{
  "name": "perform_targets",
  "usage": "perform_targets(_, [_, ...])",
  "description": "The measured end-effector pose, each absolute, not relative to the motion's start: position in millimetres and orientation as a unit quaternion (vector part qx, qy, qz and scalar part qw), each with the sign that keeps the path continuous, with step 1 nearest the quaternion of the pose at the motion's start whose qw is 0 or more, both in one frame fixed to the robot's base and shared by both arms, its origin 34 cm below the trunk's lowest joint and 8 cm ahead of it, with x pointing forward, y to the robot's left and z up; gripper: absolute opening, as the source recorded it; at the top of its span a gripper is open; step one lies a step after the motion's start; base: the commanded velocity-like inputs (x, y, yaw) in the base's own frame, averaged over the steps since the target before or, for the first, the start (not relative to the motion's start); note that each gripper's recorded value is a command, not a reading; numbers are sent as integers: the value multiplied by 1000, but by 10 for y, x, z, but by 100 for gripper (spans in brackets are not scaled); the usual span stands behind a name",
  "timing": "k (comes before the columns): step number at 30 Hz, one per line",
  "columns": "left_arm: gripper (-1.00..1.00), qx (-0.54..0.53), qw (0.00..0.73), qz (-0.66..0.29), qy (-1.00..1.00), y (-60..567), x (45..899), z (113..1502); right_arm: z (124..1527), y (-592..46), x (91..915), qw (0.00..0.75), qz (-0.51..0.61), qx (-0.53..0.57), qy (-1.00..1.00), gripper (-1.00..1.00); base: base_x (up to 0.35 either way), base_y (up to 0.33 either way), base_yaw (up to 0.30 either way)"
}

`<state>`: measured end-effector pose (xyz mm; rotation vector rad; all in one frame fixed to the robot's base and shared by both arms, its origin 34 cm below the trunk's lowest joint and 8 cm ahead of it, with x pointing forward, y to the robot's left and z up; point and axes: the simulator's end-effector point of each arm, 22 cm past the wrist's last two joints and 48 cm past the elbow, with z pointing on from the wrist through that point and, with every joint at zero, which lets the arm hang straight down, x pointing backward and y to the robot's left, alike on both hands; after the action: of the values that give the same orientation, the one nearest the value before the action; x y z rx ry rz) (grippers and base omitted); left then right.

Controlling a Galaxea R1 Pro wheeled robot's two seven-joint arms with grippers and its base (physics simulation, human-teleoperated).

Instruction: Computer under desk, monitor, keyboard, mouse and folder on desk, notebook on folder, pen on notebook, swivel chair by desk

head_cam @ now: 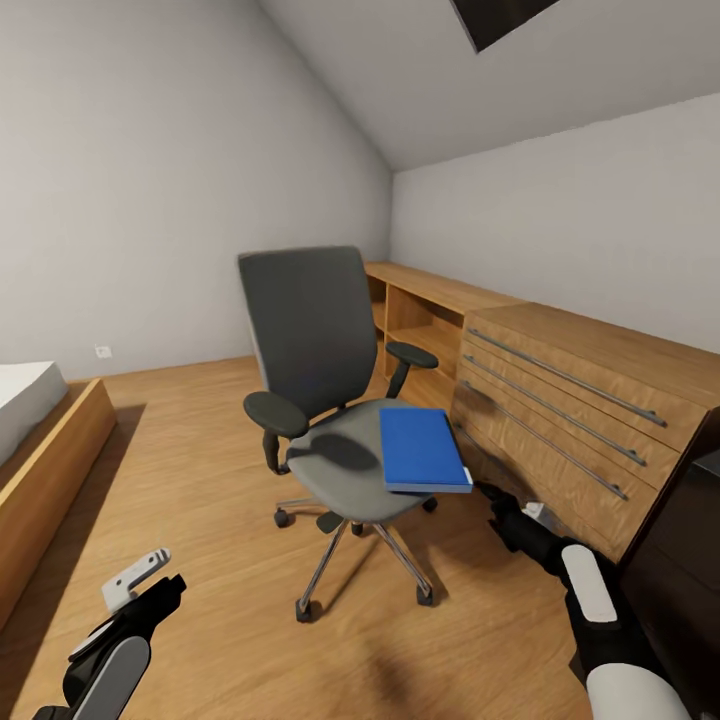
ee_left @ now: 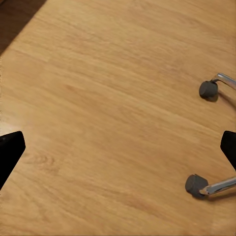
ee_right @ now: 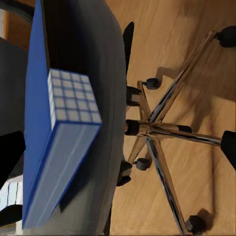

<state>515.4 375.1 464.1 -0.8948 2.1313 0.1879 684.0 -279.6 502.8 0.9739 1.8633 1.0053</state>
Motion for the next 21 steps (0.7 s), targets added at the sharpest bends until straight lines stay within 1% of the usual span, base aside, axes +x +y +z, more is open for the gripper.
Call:
perform_targets(6, [100, -353, 400, 75, 842, 3754, 5153, 4644, 5072, -2746, 6854, 389, 424, 397, 715, 100, 141, 55, 0])
perform_targets(12, [100, -353, 399, 76, 843, 3758, 5150, 4636, 5075, -2741, 6857, 388, 428, 399, 712, 100, 33, 14, 0])
perform_targets(17, [100, -353, 399, 76, 843, 3757, 5150, 4639, 5077, -2739, 6856, 388, 428, 399, 712, 100, 162, 86, 0])
perform_targets(21, [100, -353, 399, 76, 843, 3757, 5150, 4636, 5074, -2737, 6856, 388, 429, 399, 712, 100, 52, 26, 0])
